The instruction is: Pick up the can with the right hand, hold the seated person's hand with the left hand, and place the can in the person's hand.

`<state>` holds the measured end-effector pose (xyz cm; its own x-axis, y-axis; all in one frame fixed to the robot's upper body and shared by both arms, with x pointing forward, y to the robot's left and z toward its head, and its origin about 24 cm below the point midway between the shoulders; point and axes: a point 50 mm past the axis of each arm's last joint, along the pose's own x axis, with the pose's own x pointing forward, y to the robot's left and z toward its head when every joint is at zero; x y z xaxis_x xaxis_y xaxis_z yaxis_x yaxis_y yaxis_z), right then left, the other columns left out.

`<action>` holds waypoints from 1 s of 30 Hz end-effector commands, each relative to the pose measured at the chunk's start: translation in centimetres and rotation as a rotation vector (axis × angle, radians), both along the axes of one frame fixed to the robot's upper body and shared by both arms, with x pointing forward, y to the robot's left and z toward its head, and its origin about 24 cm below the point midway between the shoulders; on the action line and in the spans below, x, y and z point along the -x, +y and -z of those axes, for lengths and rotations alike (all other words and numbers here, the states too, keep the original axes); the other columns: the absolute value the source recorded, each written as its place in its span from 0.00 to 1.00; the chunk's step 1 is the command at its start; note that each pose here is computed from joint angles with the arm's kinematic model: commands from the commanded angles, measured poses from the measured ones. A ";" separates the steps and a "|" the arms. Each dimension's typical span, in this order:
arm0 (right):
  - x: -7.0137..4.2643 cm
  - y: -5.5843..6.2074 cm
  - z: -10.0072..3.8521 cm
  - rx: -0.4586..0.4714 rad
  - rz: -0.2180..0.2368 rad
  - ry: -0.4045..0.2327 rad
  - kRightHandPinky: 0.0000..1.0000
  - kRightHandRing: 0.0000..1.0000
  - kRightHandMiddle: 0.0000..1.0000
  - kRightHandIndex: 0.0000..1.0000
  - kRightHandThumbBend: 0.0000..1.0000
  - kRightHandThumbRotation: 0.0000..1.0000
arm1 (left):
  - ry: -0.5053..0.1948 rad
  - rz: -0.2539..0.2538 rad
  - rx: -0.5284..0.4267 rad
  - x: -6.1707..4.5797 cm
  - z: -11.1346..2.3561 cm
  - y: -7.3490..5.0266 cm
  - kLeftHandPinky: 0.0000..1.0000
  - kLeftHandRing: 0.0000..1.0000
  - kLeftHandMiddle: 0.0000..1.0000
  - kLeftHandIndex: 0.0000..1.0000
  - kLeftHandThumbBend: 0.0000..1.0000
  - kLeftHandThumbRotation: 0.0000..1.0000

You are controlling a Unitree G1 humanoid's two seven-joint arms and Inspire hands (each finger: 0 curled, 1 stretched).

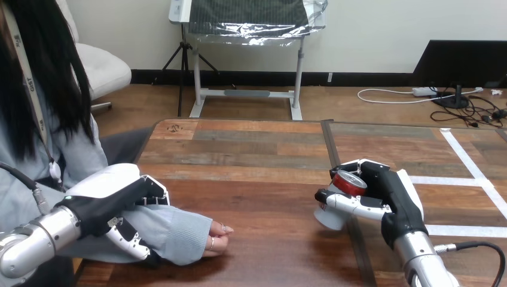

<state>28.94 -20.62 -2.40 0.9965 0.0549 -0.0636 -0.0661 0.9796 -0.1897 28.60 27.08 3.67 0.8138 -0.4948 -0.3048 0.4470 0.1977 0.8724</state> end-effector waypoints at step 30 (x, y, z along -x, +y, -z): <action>-3.4 0.7 -4.5 0.092 -0.060 -0.180 0.38 0.42 0.48 0.50 0.80 0.00 | -0.126 0.079 0.035 -2.2 -3.4 -2.0 0.27 0.32 0.39 0.40 0.94 0.00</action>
